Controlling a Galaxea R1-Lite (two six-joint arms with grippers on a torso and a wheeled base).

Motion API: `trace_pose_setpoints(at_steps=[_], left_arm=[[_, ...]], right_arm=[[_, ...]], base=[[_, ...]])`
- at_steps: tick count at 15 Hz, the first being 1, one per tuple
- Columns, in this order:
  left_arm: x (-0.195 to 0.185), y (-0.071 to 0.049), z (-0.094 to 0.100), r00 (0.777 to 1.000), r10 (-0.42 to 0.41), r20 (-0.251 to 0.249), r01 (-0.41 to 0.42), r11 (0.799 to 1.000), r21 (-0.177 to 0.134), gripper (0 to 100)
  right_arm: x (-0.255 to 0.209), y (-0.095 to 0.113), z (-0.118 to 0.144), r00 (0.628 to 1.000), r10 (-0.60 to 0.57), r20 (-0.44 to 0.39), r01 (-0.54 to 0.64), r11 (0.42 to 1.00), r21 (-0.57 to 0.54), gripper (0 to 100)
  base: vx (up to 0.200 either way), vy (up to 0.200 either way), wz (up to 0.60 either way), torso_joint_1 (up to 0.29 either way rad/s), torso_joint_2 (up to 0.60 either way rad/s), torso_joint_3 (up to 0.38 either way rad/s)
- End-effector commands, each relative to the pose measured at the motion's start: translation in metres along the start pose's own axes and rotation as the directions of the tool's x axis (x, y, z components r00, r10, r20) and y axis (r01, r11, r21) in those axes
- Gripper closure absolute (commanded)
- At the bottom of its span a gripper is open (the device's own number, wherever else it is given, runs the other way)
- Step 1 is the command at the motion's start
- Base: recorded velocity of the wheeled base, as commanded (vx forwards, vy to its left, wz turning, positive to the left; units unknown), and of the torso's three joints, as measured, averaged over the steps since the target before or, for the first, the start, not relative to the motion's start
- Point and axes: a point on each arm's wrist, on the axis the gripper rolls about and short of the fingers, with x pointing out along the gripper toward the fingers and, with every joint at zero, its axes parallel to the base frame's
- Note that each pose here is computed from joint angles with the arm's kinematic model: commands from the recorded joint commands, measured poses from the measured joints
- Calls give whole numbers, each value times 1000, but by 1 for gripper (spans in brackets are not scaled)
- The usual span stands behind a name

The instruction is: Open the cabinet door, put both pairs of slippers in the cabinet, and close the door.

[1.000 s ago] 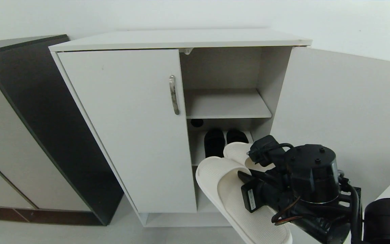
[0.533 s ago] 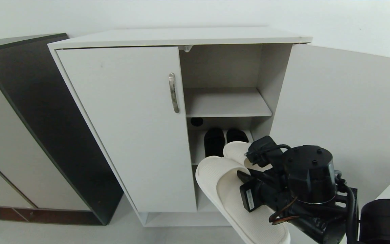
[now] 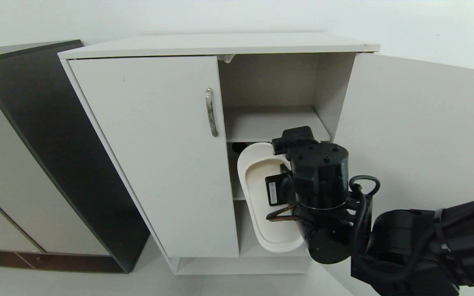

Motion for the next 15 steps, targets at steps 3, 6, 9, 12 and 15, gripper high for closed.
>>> trace_pose_setpoints(at_steps=[3, 6, 9, 12, 15], left_arm=[[0, 0, 0, 1000, 0, 0, 0, 1000, 0, 100], [0, 0, 0, 1000, 1, 0, -1, 1000, 0, 100], [0, 0, 0, 1000, 0, 0, 0, 1000, 0, 100], [0, 0, 0, 1000, 0, 0, 0, 1000, 2, 100], [0, 0, 0, 1000, 0, 0, 0, 1000, 2, 100]], right_arm=[[9, 4, 21, 999, -42, 25, 41, 997, 61, 100], [13, -1, 22, 998, -61, 17, 59, 996, 64, 100], [10, -5, 31, 998, -62, -25, 65, 993, 101, 100], [9, -7, 33, 997, -63, -36, 67, 992, 104, 100], [9, -6, 32, 997, -63, -38, 67, 993, 101, 100]], base=[[0, 0, 0, 0, 0, 0], [0, 0, 0, 0, 0, 0], [0, 0, 0, 0, 0, 0], [0, 0, 0, 0, 0, 0], [67, 0, 0, 1, 1, 1]])
